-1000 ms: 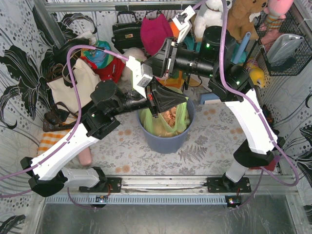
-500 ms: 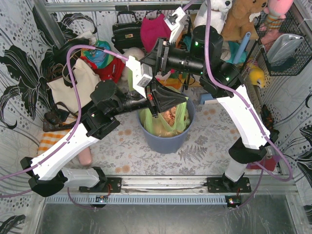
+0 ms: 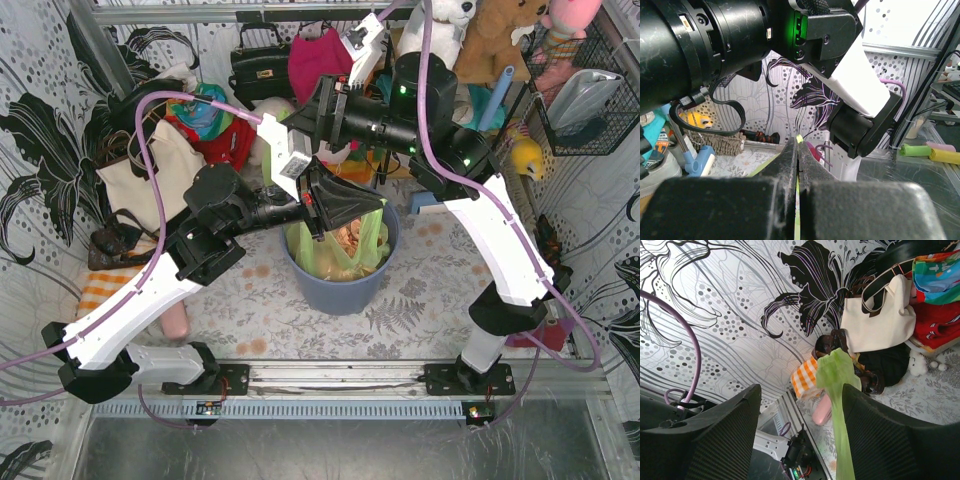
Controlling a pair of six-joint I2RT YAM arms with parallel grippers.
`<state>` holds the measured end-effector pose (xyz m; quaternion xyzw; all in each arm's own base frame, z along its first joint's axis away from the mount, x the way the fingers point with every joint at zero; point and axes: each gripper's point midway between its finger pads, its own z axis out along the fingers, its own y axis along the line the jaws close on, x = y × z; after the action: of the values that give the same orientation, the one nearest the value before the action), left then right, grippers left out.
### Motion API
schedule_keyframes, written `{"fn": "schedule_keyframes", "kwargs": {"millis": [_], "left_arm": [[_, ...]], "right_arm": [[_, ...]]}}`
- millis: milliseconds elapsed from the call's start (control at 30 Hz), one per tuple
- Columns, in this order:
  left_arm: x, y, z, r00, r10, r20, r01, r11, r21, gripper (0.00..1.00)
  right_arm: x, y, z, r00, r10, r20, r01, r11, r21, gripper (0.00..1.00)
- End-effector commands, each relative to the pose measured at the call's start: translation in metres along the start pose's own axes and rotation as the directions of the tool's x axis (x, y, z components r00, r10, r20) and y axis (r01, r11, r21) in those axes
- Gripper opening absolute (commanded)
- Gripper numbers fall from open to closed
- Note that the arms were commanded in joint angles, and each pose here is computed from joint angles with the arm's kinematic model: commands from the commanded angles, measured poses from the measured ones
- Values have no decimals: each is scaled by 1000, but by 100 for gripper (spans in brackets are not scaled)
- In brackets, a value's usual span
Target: Tie the trash bag
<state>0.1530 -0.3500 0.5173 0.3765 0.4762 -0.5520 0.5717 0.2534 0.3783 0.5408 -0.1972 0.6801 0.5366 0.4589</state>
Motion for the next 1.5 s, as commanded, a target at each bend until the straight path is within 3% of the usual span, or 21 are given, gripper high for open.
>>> {"fn": "schedule_keyframes", "kwargs": {"millis": [0,200,567,733,967,1133,1267,1467], "left_arm": [[-20,-7,2,998,31,56,-33,999,27,3],[-20,-8,3,998,29,54,-31,999,35,3],[-17,-8,5,999,21,49,-23,999,43,3],[-17,-8,7,999,17,47,-20,999,50,3],[-17,-9,6,999,16,48,-19,999,51,3],[-19,-10,5,999,19,50,-22,998,50,3],[-19,-10,4,999,21,49,-24,999,49,3],[-20,-10,4,998,26,51,-28,998,50,3]], "right_arm": [[-16,15,-11,997,-48,56,49,998,-27,67],[-27,26,-23,992,-73,102,79,995,-53,79],[-43,36,-54,974,-112,197,120,992,-29,79],[-36,34,-48,982,-97,163,104,994,-35,79],[-15,29,-15,998,-44,48,49,994,-101,68],[-13,29,-7,999,-32,39,37,992,-120,59],[-14,29,-7,998,-36,47,41,992,-115,46],[-16,30,-12,998,-43,55,49,993,-109,46]]}}
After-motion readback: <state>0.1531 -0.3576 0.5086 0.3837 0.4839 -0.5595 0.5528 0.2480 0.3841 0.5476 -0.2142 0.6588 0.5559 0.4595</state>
